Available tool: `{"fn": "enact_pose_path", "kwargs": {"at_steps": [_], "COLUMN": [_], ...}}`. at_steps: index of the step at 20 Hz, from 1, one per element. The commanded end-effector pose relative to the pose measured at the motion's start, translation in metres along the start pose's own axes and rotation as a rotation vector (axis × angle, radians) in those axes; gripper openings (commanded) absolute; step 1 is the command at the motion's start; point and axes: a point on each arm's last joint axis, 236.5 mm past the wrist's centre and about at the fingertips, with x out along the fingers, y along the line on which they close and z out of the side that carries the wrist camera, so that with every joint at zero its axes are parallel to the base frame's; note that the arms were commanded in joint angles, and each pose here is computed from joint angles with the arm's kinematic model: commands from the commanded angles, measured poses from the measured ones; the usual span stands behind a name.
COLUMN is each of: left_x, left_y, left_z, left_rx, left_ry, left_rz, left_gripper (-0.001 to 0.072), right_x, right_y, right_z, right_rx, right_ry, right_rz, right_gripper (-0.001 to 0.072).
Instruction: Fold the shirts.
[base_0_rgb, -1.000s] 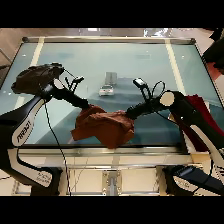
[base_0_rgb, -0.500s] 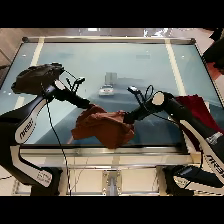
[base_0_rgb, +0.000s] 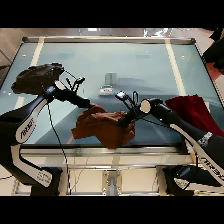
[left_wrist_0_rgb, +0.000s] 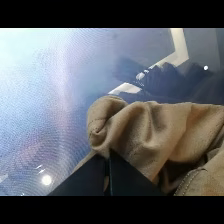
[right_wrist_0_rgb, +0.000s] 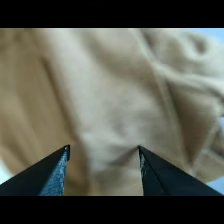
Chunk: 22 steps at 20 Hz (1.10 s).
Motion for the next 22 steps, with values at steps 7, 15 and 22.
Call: {"fn": "enact_pose_path", "kwargs": {"at_steps": [7,15,22], "left_x": [-0.025,-0.341,-0.520], "left_y": [-0.021,-0.079,-0.223], "left_z": [0.027,0.061,-0.056], "left_rx": [-0.115,-0.014,0.264], "left_ry": [-0.116,-0.852,-1.372], "left_rz": [-0.079,0.060,0.539], "left_gripper": [0.0010,0.0009,0.0009], "right_x": [-0.007,-0.226,-0.499], "right_y": [-0.016,0.011,0.091], "right_z": [-0.001,0.005,0.018], "right_rx": [-0.046,-0.113,-0.152], "right_ry": [0.024,-0.081,-0.955], "right_rz": [-0.093,-0.259,-0.326], "right_gripper": [0.0008,0.0008,0.0008]}}
